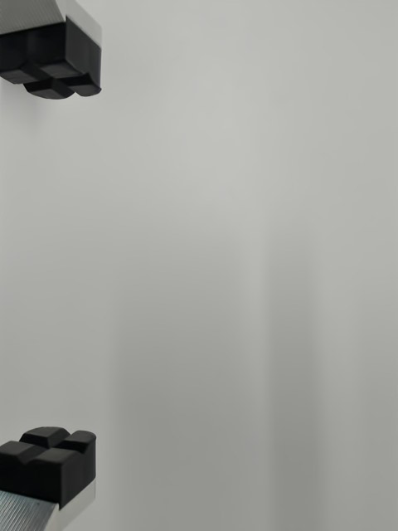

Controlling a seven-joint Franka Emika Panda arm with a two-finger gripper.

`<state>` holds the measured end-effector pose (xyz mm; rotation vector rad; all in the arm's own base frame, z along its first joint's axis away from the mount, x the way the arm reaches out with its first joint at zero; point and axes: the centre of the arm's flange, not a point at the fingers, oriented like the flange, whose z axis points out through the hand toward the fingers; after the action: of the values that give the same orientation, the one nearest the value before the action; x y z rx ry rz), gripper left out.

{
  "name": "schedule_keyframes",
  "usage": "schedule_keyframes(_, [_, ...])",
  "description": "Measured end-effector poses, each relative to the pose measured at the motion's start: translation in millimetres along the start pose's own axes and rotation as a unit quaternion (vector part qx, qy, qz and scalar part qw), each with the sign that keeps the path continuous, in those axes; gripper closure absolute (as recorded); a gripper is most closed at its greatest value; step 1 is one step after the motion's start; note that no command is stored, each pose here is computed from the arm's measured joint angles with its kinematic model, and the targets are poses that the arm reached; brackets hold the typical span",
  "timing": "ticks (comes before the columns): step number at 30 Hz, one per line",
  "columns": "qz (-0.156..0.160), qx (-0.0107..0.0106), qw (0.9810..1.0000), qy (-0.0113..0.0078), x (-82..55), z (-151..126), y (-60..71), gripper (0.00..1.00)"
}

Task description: Destack cube

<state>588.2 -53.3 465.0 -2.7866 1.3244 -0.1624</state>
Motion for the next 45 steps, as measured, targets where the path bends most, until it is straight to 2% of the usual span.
schedule_keyframes(14, [0.000,-0.0001,1.0000,-0.0001,-0.1,0.1,0.0,0.00])
schedule_keyframes(23, [0.003,-0.0015,1.0000,-0.0019,-3.0,2.7,-0.1,0.00])
schedule_keyframes(35, [0.013,-0.0023,0.9999,-0.0040,-14.5,9.4,0.4,0.00])
schedule_keyframes(45, [0.025,-0.0051,0.9997,-0.0048,-29.0,17.7,0.8,0.00])
